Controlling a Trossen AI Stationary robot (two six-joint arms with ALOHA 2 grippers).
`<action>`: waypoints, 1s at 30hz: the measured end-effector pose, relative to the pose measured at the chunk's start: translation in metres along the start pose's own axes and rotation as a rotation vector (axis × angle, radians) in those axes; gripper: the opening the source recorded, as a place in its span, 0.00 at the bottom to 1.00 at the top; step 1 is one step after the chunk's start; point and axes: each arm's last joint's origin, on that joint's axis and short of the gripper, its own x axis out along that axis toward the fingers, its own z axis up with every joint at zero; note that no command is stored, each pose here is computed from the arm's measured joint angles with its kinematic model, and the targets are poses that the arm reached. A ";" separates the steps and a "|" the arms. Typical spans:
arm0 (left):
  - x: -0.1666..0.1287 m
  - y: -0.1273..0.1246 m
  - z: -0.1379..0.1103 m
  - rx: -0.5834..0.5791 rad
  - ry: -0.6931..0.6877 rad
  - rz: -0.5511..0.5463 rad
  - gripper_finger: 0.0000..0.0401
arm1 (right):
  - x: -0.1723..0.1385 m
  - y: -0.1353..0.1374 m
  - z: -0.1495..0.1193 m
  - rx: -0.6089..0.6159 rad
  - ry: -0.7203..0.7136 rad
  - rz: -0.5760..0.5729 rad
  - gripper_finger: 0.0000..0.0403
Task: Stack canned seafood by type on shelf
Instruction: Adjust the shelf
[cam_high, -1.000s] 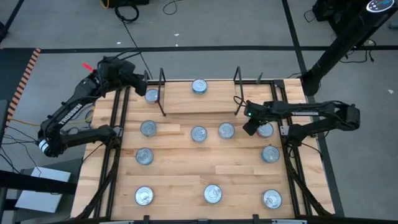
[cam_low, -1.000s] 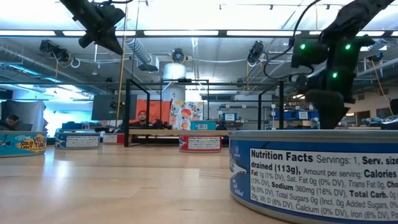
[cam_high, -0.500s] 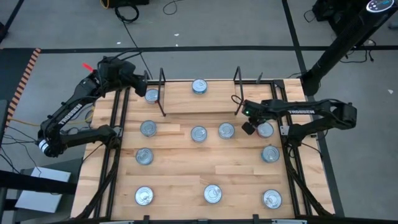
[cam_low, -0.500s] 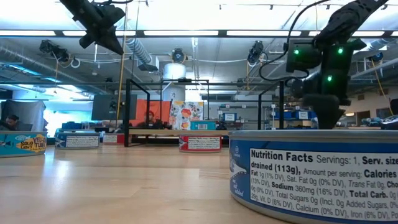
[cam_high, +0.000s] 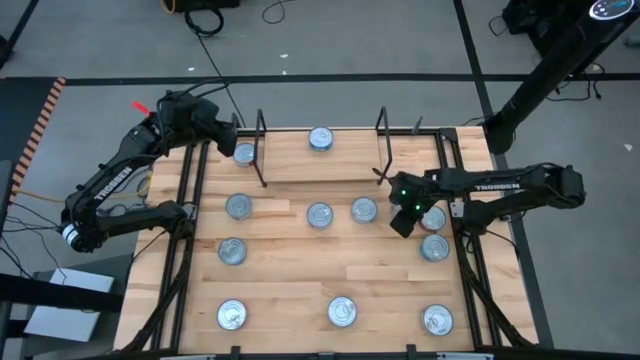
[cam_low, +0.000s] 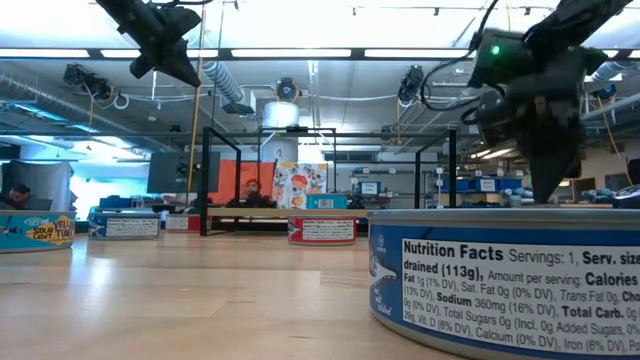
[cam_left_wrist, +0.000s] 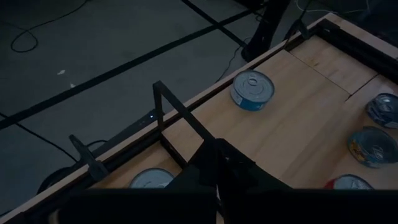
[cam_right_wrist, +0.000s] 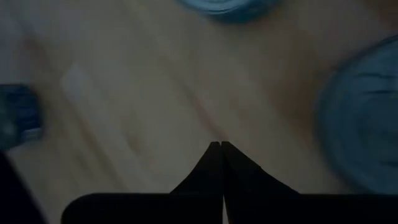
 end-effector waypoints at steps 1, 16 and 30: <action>0.000 0.000 0.000 0.000 0.000 -0.006 0.00 | 0.000 0.005 -0.001 -0.003 -0.013 0.019 0.01; 0.000 -0.001 0.000 0.001 0.002 -0.035 0.00 | -0.008 0.006 -0.017 0.228 -0.293 -0.585 0.00; 0.000 -0.005 0.000 0.028 0.001 -0.132 0.00 | 0.024 0.015 -0.019 0.250 -0.125 -0.344 0.00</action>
